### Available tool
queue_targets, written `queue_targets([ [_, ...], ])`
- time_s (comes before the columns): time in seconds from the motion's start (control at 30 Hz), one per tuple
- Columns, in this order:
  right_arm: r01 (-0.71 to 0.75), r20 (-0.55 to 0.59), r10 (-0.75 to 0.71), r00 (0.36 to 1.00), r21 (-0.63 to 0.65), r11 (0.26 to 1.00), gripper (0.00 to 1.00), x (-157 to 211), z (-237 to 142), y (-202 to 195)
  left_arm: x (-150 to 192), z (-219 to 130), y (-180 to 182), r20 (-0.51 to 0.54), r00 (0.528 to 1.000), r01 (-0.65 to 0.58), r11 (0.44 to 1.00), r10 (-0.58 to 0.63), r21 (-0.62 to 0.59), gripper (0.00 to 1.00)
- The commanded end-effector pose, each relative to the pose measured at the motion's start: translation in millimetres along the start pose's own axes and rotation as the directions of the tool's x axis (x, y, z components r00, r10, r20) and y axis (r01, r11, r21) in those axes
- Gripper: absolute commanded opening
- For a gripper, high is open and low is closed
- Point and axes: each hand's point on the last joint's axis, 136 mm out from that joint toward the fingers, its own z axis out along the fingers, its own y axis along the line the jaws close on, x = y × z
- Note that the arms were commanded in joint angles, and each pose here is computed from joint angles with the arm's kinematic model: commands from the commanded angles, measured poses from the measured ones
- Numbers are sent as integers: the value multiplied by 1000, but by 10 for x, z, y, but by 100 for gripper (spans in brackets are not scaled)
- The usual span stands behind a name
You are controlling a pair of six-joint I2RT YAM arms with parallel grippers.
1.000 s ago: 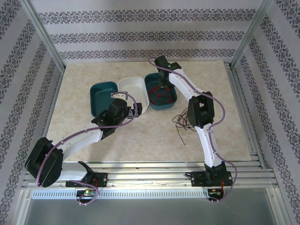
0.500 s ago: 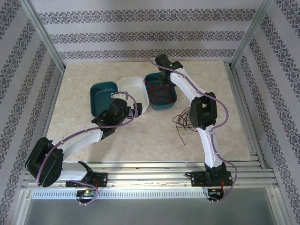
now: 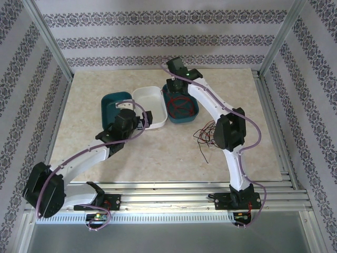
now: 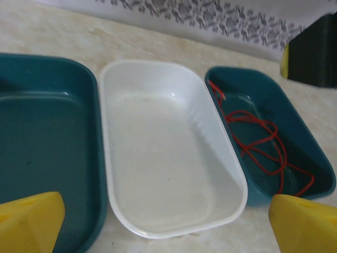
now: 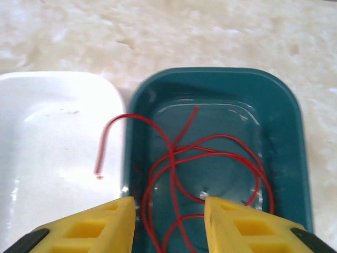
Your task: Untangle the cables
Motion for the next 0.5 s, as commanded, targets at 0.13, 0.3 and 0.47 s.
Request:
queue_targets([
  [0.13,73,25,-73,997,-8,997,41,-105,210,347,-125,-140,272,27,1000,6,997,-4,-75,99],
  [0.3,126,20,-127,992,42,991,41,-81,383,368,-109,-148,306,27,999,19,997,-17,-72,99],
  [0.47,158,12,-160,987,88,983,39,-43,541,310,-86,-121,294,20,999,27,998,-26,-58,99],
])
